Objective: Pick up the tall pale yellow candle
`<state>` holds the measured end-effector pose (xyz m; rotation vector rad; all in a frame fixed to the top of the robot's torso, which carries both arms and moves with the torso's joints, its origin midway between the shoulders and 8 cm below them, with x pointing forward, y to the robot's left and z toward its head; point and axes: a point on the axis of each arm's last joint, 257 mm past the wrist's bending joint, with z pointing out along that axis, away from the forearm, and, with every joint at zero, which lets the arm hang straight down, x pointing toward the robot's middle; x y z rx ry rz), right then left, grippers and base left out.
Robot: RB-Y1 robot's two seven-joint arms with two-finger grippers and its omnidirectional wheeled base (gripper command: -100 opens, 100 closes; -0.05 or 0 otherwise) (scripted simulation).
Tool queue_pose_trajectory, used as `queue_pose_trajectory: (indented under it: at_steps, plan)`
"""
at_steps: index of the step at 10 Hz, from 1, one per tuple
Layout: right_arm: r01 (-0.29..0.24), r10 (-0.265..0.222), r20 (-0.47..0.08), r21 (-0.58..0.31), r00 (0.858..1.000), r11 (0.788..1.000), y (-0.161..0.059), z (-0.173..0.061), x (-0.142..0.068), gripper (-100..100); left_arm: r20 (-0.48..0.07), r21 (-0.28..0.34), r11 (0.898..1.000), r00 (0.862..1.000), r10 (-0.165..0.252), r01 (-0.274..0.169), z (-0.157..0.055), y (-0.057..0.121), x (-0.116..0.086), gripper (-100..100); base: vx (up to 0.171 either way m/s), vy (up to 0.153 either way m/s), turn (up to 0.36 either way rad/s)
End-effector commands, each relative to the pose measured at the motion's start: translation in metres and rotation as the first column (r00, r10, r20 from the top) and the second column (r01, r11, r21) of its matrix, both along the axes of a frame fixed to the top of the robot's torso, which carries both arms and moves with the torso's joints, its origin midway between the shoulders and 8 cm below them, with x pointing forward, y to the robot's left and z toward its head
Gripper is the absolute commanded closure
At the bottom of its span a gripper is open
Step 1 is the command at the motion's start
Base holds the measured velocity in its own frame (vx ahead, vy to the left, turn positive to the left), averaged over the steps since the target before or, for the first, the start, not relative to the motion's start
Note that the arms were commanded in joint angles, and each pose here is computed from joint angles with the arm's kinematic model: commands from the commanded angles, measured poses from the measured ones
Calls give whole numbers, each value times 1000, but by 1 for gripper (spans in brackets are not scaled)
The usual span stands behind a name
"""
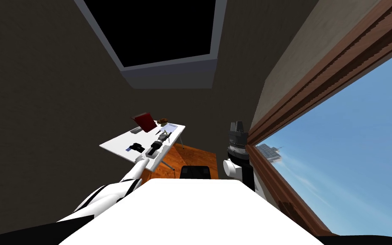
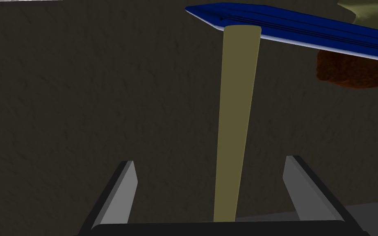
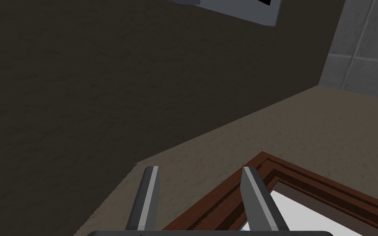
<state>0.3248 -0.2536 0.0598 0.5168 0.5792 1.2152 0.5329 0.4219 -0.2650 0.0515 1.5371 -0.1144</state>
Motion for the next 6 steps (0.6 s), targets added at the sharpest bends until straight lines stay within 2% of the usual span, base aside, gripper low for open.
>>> queue_pose_trajectory:
  at_steps: [1, 2, 3, 5, 6]
  plan:
    - [0, 0, 0, 0, 1000, 1000, 0, 0, 0, 0, -11, -6, 1000, 1000, 5, -5, -5, 3, 3, -100, -26, -16, -3]
    - [0, 0, 0, 0, 1000, 1000, 0, 0, 0, 0, -22, -8, 1000, 1000, 10, -10, -11, 5, 2, -100, -9, 1, -8]
    - [0, 0, 0, 0, 1000, 1000, 0, 0, 0, 0, -6, 1, 1000, 1000, -5, 5, 2, 6, 14, -100, -26, -15, 106]
    - [0, 0, 0, 0, 1000, 1000, 0, 0, 0, 0, -15, -3, 1000, 1000, 1, -1, -2, 7, 15, -100, -20, -22, 19]
    - [0, 0, 0, 0, 1000, 1000, 0, 0, 0, 0, -16, -4, 1000, 1000, 2, -2, -2, 7, 15, 100, 0, 0, 0]
